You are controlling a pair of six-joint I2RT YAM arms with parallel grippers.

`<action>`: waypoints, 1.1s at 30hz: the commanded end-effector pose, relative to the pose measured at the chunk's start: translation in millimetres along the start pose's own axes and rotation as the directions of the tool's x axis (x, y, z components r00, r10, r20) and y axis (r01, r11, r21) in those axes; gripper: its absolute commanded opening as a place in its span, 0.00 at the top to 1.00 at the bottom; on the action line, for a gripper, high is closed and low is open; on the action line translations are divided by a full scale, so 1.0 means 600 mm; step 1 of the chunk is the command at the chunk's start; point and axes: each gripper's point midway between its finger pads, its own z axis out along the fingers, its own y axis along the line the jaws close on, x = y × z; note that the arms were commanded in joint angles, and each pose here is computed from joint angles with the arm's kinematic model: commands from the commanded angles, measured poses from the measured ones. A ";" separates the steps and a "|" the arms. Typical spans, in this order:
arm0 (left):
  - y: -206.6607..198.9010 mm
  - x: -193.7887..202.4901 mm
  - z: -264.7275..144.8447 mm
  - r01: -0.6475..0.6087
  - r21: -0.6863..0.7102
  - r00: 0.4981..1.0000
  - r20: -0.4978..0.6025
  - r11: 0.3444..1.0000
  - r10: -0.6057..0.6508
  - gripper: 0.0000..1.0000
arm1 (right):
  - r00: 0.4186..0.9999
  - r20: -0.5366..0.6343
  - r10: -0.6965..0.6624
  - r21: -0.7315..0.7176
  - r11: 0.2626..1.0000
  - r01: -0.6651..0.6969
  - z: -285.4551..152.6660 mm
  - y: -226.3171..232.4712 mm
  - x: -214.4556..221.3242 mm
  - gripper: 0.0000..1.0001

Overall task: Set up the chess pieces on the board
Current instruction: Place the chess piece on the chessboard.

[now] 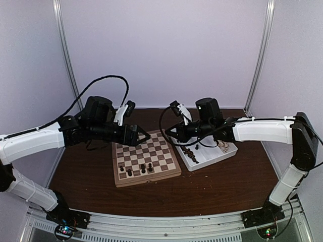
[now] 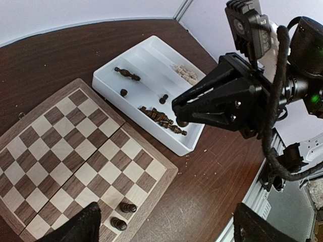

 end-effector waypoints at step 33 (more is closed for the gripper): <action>0.032 -0.017 -0.010 0.130 0.001 0.985 0.112 0.991 -0.130 0.09 | 0.997 0.052 -0.052 0.110 0.993 0.046 0.048 -0.012 0.015 0.92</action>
